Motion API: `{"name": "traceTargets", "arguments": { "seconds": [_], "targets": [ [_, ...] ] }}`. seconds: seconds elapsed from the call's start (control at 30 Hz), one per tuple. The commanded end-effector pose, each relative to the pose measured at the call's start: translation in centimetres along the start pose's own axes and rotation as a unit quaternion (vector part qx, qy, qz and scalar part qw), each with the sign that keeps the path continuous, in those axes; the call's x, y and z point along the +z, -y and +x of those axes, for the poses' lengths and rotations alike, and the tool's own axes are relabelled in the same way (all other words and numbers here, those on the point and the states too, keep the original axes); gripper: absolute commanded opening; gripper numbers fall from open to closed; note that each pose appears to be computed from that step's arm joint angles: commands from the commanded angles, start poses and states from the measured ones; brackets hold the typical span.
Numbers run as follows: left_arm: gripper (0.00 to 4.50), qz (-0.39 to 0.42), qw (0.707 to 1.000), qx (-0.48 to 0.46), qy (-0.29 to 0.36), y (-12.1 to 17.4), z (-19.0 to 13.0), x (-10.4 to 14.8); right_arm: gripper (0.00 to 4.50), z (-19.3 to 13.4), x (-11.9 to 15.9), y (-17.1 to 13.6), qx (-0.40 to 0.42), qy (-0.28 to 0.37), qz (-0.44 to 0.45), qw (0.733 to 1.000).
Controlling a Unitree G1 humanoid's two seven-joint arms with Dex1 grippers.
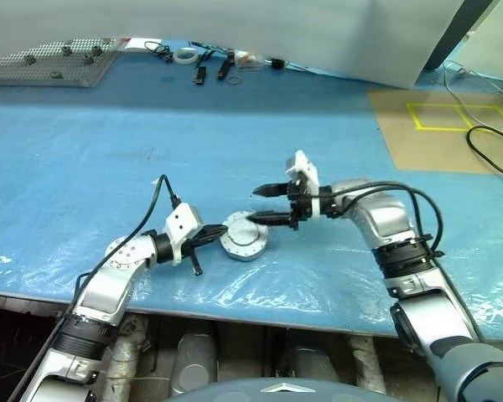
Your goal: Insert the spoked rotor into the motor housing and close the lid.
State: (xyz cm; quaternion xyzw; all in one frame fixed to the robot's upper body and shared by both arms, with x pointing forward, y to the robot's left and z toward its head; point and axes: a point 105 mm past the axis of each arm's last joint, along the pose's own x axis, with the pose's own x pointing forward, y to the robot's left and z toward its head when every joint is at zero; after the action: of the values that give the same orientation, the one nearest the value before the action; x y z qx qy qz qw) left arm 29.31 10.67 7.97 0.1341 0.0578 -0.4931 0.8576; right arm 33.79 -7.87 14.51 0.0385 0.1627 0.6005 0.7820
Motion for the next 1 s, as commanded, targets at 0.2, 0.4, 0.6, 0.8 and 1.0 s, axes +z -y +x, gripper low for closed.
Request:
{"name": "traceTargets", "arguments": {
  "seconds": [0.2,0.4,0.6,0.8,1.0],
  "targets": [
    [0.00,-0.010,1.000,-0.019,-0.018,1.7,-0.1,1.0,4.48,-3.9,-3.6,0.2,-0.023,0.027,0.296,0.954],
    [0.00,-0.010,1.000,-0.015,-0.020,1.5,-0.3,1.7,4.48,-2.3,-7.6,-3.0,0.005,-0.034,0.346,0.938],
    [0.00,-0.010,1.000,-0.005,-0.026,0.5,-0.4,1.4,4.48,-0.9,-8.5,-3.3,0.010,-0.043,0.348,0.937],
    [0.00,-0.012,0.999,-0.007,-0.039,0.4,-0.7,-0.4,4.48,0.7,-7.9,-2.8,0.004,-0.032,0.330,0.943],
    [0.00,-0.011,0.999,-0.005,-0.045,0.3,-0.8,-2.2,4.48,1.4,-7.4,-1.8,-0.023,-0.015,0.307,0.951]
  ]
}}
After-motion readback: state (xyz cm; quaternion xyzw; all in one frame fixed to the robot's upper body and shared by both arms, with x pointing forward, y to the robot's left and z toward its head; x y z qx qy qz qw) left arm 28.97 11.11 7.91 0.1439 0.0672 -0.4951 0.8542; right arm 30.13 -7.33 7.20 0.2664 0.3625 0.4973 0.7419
